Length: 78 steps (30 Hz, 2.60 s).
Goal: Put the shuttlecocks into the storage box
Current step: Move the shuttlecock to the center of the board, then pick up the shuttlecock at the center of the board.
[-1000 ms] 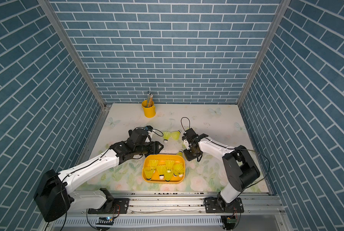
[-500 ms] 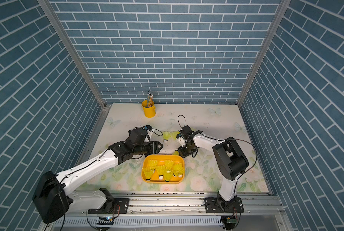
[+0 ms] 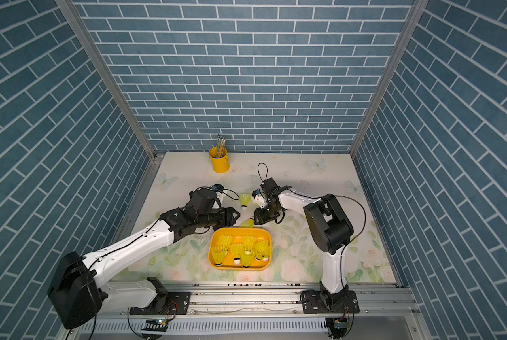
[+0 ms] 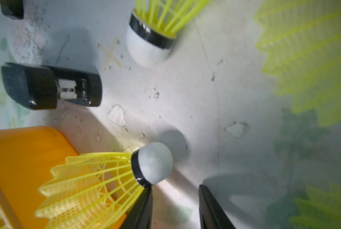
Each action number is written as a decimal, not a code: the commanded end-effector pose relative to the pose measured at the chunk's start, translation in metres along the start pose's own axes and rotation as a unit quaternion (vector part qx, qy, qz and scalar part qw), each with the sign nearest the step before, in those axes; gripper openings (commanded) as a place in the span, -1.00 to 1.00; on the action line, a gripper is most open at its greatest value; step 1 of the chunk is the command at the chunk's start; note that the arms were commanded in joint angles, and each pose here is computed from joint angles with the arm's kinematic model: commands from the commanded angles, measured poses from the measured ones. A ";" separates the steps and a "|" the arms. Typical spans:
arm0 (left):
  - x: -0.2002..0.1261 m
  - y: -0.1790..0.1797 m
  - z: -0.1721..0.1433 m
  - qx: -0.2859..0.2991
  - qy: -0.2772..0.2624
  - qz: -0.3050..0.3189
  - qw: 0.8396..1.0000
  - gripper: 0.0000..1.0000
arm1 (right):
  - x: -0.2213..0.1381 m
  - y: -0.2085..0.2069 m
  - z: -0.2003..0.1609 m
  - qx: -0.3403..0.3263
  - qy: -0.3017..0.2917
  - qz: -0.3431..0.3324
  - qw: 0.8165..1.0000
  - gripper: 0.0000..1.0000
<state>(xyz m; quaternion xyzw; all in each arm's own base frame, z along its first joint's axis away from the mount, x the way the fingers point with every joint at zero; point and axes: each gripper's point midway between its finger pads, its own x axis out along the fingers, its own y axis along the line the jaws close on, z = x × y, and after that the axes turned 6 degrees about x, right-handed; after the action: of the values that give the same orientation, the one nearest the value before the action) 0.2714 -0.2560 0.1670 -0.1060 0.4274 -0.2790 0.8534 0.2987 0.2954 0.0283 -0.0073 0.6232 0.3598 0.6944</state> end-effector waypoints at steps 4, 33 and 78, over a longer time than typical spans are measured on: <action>-0.004 0.004 -0.003 0.002 0.002 0.003 1.000 0.28 | 0.011 0.001 0.015 0.003 0.001 0.016 1.000 -0.17; -0.004 0.012 0.004 -0.002 -0.005 0.012 1.000 0.28 | -0.033 -0.014 0.054 -0.114 -0.072 -0.098 0.986 -0.03; -0.014 0.055 0.002 -0.037 -0.020 0.032 0.999 0.42 | 0.035 0.012 0.100 0.114 -0.137 -0.110 0.978 -0.41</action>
<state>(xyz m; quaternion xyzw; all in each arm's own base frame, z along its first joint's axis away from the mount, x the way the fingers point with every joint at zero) 0.2899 -0.2079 0.1569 -0.1335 0.4239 -0.2338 0.8648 0.3773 0.3669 0.0299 0.0611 0.5546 0.2085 0.8033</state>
